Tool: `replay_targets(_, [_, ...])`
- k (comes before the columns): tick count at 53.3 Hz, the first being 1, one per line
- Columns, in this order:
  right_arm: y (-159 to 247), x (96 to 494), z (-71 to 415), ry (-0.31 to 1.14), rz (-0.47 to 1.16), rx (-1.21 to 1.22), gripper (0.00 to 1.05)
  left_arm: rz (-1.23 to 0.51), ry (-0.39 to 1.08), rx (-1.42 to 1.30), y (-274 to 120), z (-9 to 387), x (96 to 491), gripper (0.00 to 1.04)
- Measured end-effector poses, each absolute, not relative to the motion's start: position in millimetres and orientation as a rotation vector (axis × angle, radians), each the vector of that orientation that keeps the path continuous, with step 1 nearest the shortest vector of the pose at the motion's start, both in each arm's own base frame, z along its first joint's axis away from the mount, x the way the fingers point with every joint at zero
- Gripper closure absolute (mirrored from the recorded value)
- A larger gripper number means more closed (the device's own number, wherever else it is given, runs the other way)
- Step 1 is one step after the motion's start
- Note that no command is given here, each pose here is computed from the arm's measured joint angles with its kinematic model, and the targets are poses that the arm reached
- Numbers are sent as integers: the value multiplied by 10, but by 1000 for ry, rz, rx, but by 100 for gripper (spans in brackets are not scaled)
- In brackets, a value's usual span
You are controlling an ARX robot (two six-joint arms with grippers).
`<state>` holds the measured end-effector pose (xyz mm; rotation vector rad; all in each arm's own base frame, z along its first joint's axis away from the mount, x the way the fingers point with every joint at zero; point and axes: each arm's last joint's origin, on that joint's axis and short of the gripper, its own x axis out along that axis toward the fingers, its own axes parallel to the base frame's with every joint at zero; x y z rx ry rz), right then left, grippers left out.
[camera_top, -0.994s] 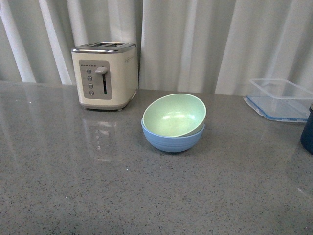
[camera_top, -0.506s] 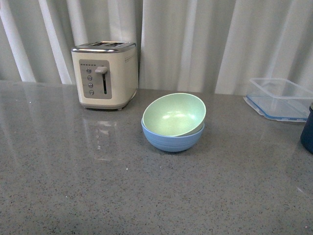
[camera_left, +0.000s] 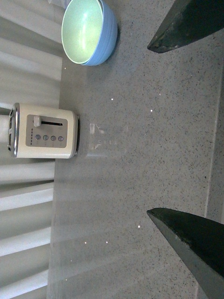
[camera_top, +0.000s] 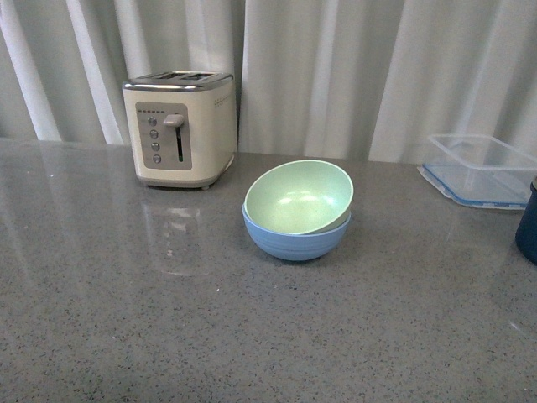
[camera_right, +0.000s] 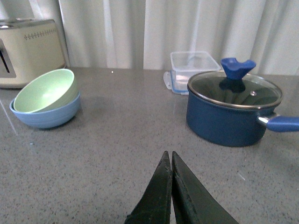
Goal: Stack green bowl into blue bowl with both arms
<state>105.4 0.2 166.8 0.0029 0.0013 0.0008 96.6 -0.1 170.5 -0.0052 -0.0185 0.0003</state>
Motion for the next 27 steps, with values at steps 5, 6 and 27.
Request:
replay_targets(5, [3, 986, 1645, 8, 3, 1, 91, 1, -19, -5, -1, 1705, 966, 7])
replay_targets(6, [3, 980, 1652, -1, 3, 1, 87, 1, -19, -5, -1, 1705, 966, 7])
replay_targets(27, [3, 976, 1652, -2, 3, 1, 25, 1, -19, -5, -1, 1705, 966, 7])
